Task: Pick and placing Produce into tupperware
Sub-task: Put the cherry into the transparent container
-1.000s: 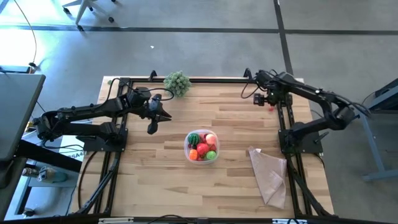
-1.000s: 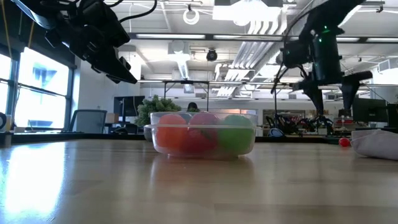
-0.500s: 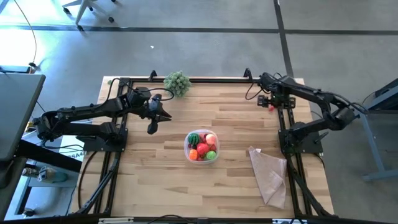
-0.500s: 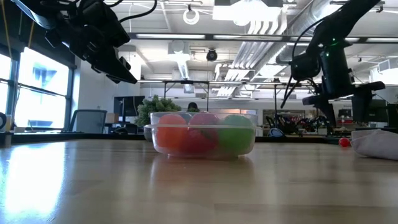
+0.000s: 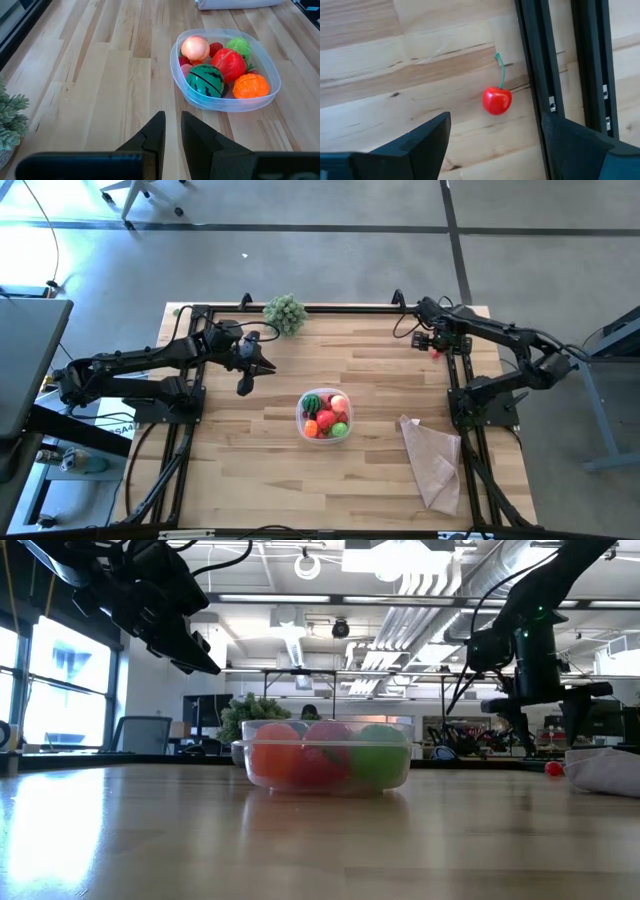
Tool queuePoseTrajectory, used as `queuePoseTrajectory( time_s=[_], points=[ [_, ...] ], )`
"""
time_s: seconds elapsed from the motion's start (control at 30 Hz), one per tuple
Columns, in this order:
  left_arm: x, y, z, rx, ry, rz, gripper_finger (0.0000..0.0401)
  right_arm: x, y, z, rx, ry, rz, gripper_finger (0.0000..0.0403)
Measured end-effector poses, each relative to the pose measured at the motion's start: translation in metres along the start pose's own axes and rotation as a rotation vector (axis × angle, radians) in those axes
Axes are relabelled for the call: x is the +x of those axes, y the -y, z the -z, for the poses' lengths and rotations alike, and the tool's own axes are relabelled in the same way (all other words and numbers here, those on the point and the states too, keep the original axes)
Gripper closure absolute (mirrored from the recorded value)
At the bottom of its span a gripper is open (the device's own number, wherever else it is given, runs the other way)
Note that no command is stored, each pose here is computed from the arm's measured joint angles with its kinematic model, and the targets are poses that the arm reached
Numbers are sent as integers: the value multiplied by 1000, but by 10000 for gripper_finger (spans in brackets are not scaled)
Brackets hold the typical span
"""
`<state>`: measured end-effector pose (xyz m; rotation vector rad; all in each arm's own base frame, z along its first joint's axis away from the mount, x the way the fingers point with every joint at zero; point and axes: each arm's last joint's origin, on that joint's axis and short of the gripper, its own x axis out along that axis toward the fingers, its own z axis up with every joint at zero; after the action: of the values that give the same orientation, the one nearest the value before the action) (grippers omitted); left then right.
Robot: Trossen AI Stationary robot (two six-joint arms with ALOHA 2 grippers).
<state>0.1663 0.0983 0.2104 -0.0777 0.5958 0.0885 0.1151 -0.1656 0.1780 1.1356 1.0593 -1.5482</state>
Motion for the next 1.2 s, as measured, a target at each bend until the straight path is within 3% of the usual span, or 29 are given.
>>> queuePoseTrajectory(
  time_s=[0.37, 0.93, 1.2],
  points=[
    [0, 0, 0, 0, -1, 0, 350, 1, 0, 0, 34, 3, -3, 98],
    [0, 0, 0, 0, 0, 0, 350, 31, 3, 9, 83, 72, -41, 99],
    [0, 0, 0, 0, 0, 0, 350, 42, 5, 14, 99, 99, -46, 131]
  ],
)
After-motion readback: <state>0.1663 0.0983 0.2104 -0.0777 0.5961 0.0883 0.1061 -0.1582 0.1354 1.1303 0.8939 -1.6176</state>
